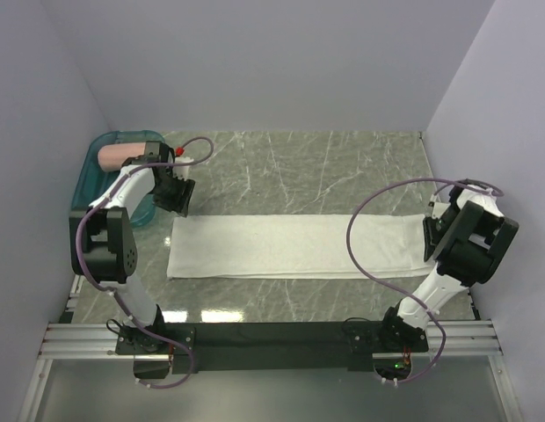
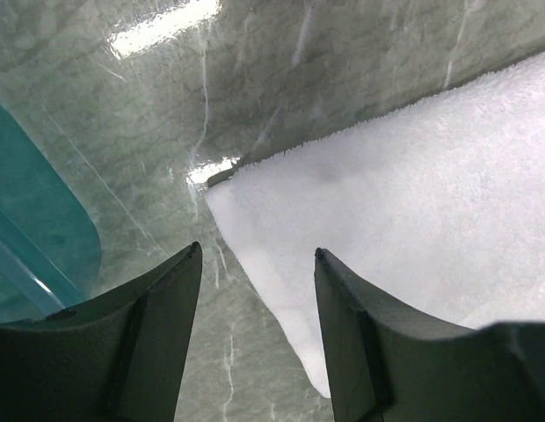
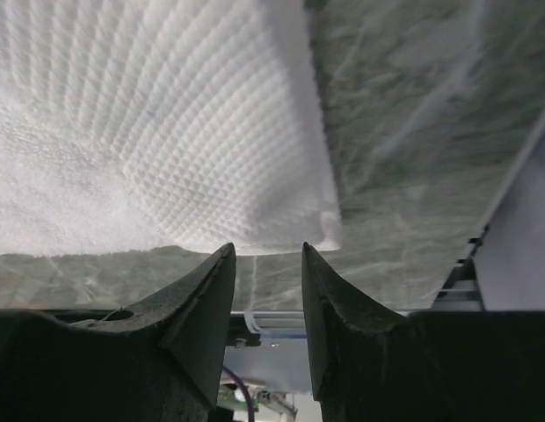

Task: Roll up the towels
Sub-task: Fold the towel

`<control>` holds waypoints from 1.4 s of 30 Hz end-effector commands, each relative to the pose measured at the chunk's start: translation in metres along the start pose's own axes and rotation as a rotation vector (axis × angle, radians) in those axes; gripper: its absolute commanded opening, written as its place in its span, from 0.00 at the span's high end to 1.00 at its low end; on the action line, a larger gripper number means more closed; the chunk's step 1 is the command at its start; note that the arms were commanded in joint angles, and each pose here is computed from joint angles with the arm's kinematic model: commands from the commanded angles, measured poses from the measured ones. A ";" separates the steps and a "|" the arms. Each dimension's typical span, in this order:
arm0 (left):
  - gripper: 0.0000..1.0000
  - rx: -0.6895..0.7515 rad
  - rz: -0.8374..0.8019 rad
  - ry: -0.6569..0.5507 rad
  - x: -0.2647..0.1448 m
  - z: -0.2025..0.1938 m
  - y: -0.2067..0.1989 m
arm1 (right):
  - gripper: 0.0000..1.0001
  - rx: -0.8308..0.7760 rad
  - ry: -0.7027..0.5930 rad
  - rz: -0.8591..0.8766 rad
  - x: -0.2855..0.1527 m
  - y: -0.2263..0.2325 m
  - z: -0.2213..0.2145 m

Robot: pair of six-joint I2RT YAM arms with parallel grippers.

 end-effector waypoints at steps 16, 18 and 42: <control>0.41 0.040 -0.009 -0.050 -0.014 0.006 -0.002 | 0.53 0.100 -0.003 -0.046 0.008 -0.012 -0.002; 0.41 0.041 -0.006 -0.049 -0.014 0.006 -0.002 | 0.55 0.097 0.003 -0.048 0.008 -0.014 -0.003; 0.41 0.045 0.004 -0.057 -0.016 0.004 -0.002 | 1.00 0.095 0.022 -0.013 0.007 -0.014 -0.007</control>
Point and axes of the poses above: each gripper's point midway between its finger pads, its own x axis out along the fingers, its own y axis along the line the jaws close on, z = x × y, the point moved 4 cm from there along -x, back along the fingers, and after that the axes turned 5 degrees about x, right-handed, at the moved point
